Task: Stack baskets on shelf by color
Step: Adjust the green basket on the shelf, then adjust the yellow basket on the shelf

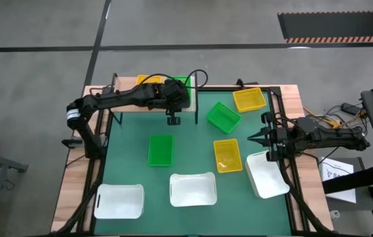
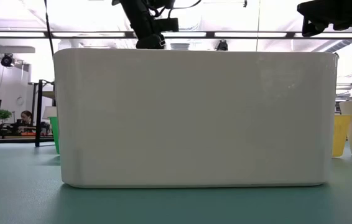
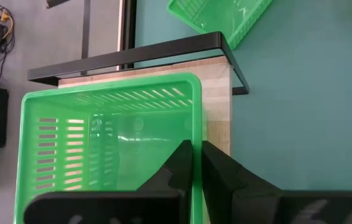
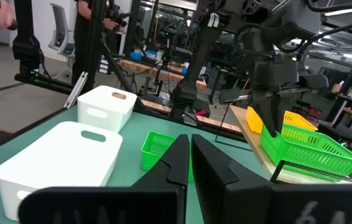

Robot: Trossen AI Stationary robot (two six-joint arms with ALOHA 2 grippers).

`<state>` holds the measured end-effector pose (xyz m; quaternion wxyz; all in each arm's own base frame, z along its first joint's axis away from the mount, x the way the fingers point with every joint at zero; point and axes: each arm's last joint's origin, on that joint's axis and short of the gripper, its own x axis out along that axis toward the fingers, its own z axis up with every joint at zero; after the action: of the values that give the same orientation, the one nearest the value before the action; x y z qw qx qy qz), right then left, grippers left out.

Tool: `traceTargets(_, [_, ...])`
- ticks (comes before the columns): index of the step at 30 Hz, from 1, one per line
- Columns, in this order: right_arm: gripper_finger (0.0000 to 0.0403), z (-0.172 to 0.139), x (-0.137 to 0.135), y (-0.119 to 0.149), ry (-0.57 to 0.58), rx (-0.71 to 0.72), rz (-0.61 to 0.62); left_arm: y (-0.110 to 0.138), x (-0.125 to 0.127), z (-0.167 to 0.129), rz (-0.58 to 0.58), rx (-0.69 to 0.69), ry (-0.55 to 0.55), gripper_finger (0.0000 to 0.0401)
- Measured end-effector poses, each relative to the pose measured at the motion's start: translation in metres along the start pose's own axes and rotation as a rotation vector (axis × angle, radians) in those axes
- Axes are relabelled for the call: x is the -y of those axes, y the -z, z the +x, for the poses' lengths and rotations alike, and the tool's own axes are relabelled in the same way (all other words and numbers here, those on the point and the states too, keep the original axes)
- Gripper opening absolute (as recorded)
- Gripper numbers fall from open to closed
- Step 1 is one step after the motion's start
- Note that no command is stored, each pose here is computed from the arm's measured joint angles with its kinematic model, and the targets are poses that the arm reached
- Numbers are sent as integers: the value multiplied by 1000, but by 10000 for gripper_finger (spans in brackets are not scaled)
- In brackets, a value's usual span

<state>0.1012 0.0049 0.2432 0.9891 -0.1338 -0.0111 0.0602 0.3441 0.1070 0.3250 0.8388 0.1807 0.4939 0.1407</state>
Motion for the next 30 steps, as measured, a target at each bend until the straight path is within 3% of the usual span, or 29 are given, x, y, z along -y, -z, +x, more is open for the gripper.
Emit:
traceTargets(5, [11, 0, 0, 0, 0, 0, 0, 0, 0, 0, 13, 0, -1, 12])
traceTargets(12, [11, 0, 0, 0, 0, 0, 5, 0, -1, -2, 27, 2, -3, 75])
traceTargets(18, [11, 0, 0, 0, 0, 0, 8, 5, -7, -33, 14, 44, -23, 108])
traceTargets(24, [11, 0, 0, 0, 0, 0, 8, 37, -7, -75, 18, -76, 9, 111])
traceTargets(30, [11, 0, 0, 0, -1, 0, 11, 68, -8, -77, -7, -153, 8, 111])
